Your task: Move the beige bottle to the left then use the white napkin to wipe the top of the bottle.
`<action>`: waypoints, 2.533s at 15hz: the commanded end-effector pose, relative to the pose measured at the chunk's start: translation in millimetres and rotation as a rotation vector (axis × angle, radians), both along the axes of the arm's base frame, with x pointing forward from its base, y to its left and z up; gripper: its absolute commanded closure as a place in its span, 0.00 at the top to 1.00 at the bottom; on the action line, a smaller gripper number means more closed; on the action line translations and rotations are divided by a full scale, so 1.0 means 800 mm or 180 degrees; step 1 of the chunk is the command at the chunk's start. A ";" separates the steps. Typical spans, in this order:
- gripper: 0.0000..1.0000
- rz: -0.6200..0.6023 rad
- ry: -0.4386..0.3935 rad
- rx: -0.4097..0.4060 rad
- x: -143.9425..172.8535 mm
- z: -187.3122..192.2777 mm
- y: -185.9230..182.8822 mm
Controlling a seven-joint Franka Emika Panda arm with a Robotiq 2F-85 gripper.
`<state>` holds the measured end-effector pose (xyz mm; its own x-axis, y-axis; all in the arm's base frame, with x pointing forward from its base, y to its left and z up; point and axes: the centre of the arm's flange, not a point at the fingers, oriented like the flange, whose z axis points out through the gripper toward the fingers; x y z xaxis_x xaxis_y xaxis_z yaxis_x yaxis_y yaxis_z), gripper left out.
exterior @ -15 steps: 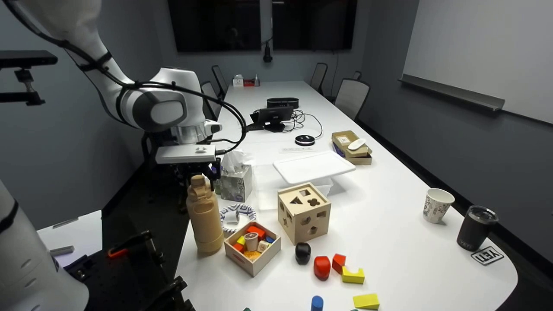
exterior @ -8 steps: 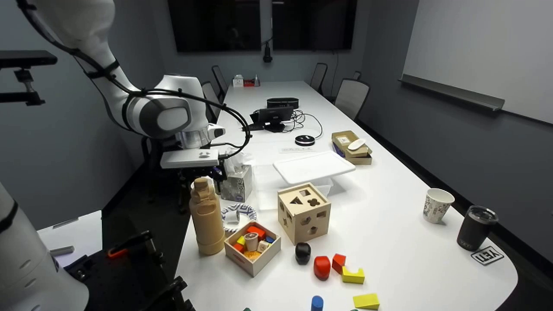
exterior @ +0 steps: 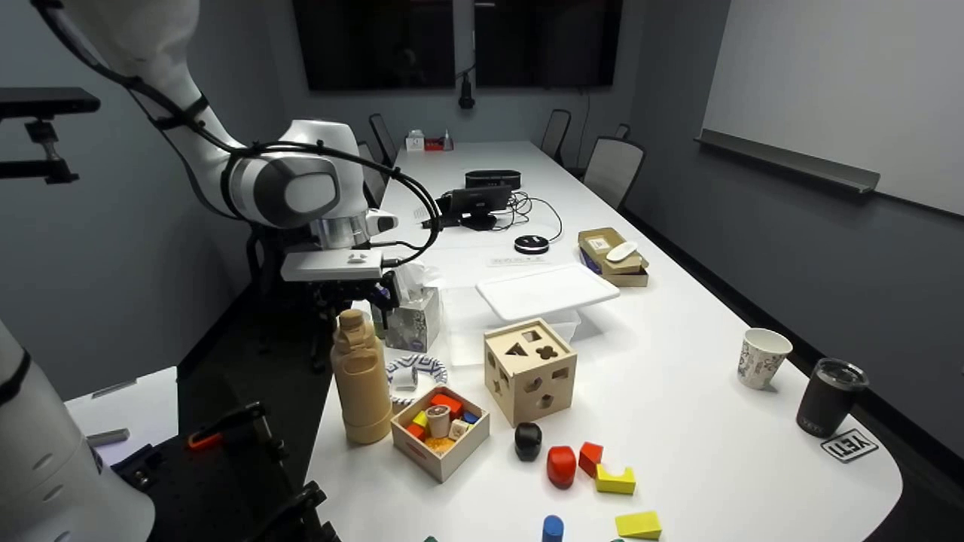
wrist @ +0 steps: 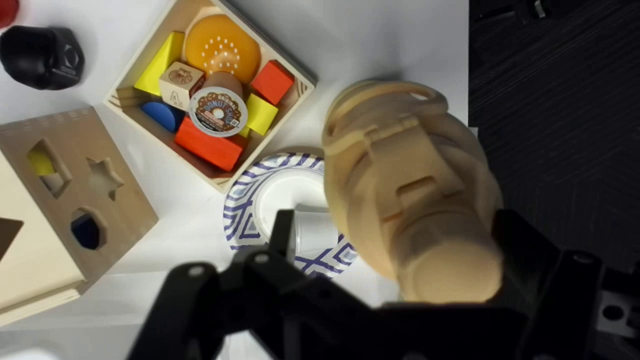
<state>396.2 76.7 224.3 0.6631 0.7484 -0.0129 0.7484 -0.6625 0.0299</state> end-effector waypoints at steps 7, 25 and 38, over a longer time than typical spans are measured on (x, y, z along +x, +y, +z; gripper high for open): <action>1.00 -0.0188 0.0045 0.0261 0.018 0.048 0.045; 1.00 0.0038 -0.0786 0.0364 0.124 0.048 0.100; 0.66 0.0569 -0.0911 0.0443 0.256 -0.078 0.249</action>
